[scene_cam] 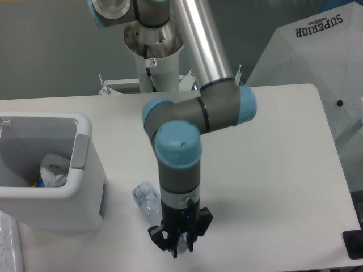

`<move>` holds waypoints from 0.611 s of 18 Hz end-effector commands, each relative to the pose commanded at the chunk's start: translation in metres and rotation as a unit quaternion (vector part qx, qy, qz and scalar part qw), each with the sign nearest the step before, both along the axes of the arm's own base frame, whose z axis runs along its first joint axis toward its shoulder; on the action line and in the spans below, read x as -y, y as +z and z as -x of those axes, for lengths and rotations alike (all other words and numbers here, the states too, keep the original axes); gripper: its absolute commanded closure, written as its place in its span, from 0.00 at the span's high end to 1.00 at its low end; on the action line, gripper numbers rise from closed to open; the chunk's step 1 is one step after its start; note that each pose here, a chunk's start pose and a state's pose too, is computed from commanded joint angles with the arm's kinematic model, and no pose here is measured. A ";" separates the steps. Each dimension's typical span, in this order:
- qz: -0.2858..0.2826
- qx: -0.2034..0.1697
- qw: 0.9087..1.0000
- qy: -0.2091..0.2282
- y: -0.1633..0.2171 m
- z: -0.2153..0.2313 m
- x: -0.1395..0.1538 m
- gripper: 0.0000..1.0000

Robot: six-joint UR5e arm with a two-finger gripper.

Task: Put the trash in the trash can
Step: 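Lift the bottle and carry it over the white bin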

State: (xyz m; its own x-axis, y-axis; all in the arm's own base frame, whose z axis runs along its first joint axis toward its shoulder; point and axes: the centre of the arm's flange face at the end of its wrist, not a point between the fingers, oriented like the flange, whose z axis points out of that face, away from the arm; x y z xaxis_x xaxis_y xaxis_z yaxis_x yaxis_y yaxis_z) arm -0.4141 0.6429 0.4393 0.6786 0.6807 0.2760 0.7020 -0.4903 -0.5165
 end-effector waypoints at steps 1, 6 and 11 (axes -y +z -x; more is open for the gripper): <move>-0.015 0.001 1.000 -0.004 0.014 0.000 0.004 0.37; -0.092 -0.015 0.996 0.007 0.104 0.009 0.033 0.37; -0.161 -0.032 0.986 -0.011 0.171 0.007 0.050 0.37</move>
State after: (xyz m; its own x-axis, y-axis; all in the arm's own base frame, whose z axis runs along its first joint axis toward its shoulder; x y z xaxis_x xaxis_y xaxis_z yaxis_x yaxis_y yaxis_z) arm -0.4215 0.5932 0.6101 0.7146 0.5499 0.4323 0.6544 -0.3075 -0.6908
